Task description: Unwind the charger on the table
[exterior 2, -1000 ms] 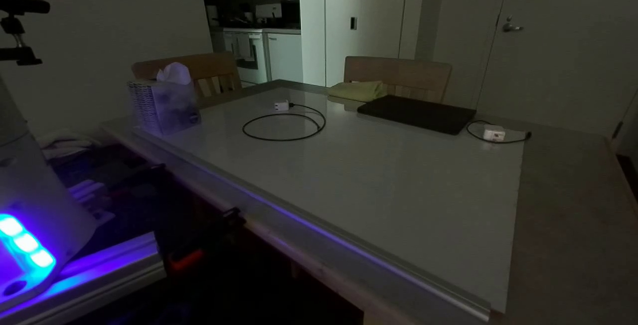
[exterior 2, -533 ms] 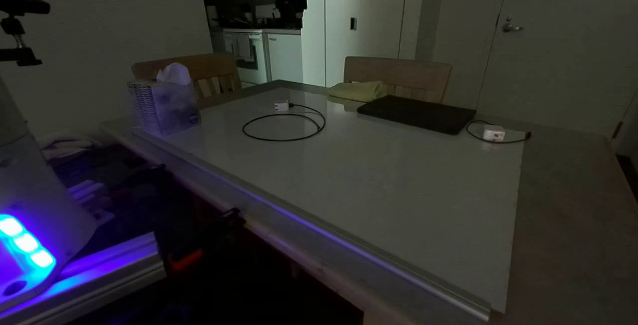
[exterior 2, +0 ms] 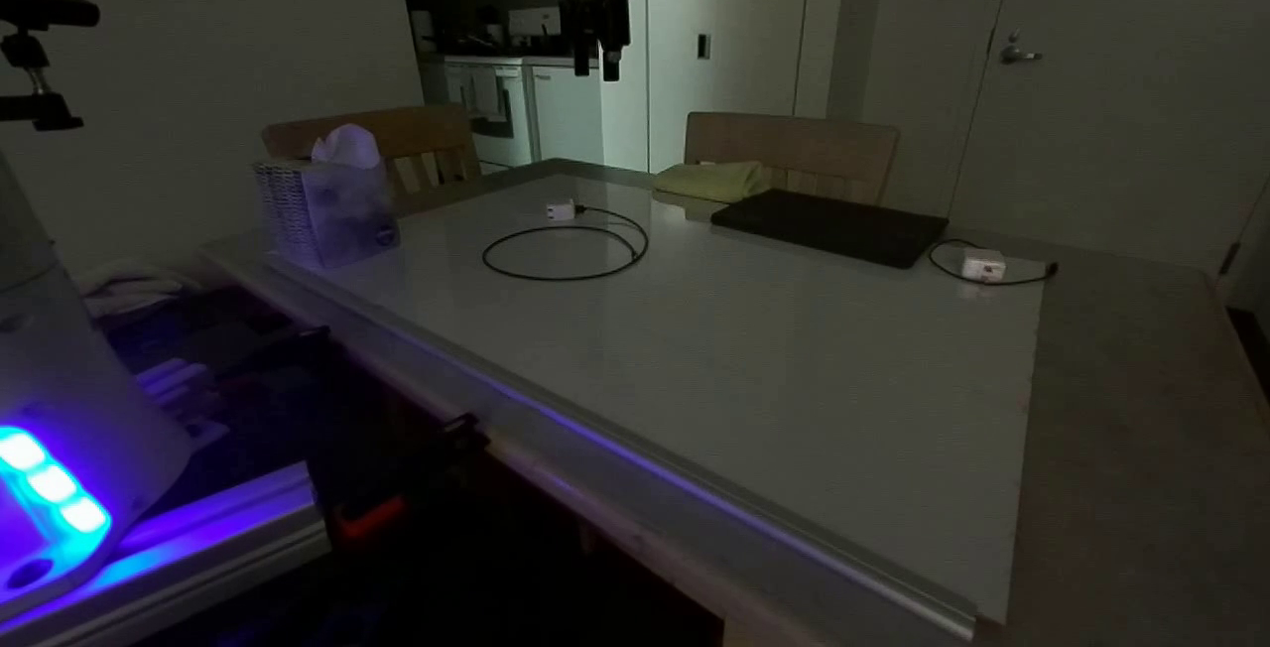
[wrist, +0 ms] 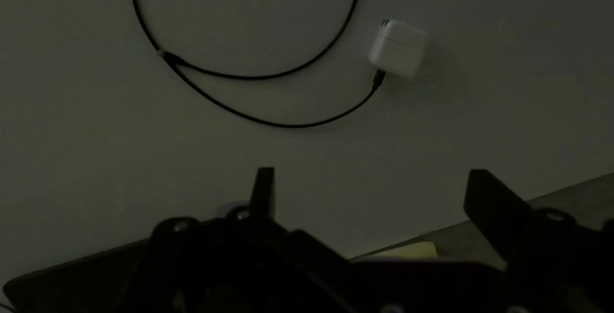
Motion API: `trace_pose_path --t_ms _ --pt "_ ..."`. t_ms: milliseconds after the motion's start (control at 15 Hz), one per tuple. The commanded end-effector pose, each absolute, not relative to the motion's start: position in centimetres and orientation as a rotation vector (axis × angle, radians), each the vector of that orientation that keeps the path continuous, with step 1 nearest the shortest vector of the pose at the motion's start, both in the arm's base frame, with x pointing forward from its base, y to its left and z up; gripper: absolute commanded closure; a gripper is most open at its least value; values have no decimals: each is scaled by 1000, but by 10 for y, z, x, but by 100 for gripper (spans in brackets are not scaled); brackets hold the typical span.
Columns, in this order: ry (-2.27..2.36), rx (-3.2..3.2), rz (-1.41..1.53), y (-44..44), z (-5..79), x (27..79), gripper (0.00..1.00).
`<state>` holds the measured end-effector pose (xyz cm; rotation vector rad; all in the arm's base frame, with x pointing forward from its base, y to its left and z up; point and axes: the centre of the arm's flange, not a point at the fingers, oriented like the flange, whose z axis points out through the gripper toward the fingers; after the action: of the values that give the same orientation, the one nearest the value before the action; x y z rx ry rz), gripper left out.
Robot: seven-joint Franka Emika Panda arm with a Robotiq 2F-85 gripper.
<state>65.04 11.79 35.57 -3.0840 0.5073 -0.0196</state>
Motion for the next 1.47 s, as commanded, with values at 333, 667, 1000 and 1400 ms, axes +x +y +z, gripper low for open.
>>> trace_pose_path --t_ms 333,667,1000,1400 --pt "443 -3120 105 152 329 660 0" --pt "350 -3109 131 183 290 667 0" --pt "303 -3120 152 199 260 674 0" --pt "389 -3062 75 189 248 652 0"
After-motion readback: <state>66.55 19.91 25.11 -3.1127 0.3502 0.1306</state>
